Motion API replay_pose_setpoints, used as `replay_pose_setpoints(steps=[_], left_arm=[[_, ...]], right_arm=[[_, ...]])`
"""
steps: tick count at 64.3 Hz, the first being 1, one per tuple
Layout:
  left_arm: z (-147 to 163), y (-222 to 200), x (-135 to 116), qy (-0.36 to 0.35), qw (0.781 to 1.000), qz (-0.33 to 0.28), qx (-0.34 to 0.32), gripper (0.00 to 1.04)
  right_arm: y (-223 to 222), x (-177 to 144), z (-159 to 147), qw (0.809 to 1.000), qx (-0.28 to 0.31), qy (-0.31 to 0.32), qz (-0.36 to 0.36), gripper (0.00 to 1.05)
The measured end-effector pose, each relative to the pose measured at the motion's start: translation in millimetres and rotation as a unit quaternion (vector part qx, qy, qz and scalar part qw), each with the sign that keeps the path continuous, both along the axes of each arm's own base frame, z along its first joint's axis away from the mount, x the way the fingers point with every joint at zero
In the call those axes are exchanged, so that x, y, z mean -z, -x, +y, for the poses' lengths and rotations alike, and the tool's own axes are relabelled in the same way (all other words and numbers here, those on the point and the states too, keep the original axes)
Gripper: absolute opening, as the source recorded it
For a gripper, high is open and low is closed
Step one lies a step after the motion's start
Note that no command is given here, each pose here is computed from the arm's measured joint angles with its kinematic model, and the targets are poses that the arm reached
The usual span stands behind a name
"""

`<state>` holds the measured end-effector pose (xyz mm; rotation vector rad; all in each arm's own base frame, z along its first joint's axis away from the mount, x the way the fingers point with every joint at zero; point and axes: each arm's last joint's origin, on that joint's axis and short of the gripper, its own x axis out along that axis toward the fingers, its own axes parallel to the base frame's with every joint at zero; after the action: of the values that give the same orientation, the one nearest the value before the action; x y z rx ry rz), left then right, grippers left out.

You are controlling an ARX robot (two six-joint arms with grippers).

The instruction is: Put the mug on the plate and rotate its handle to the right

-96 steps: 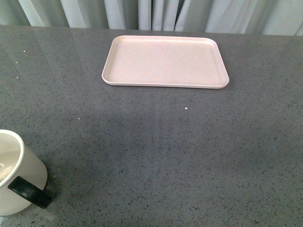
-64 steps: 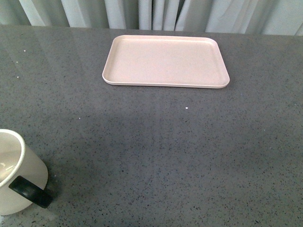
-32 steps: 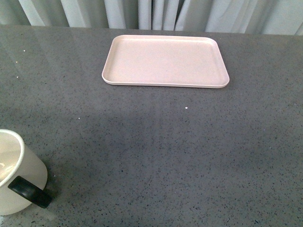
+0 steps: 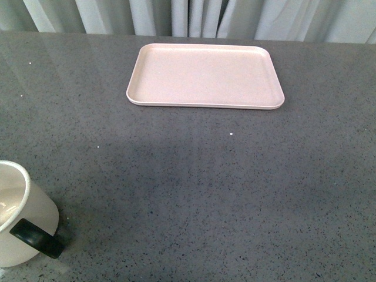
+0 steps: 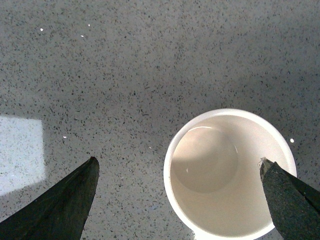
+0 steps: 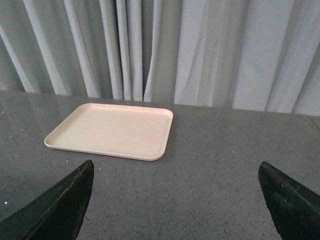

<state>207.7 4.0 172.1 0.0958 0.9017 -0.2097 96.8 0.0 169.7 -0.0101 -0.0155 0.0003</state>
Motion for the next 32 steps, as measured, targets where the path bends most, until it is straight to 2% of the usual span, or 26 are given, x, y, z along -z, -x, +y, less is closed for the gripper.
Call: replay_pose_setpoints(steps=[21, 22, 32], left_arm=[[-1, -8, 19, 0.005, 1.000, 0.029, 0.007, 0.95], [-2, -12, 27, 0.005, 0.999, 0.042, 0.010, 0.95], [-2, -15, 37, 0.003, 0.998, 0.055, 0.013, 0.95]], right_arm=[[0, 0, 0, 1.000, 0.000, 0.000, 0.000, 0.96], [0, 0, 0, 1.000, 0.000, 0.000, 0.000, 0.96], [0, 0, 0, 1.000, 0.000, 0.000, 0.000, 0.96]])
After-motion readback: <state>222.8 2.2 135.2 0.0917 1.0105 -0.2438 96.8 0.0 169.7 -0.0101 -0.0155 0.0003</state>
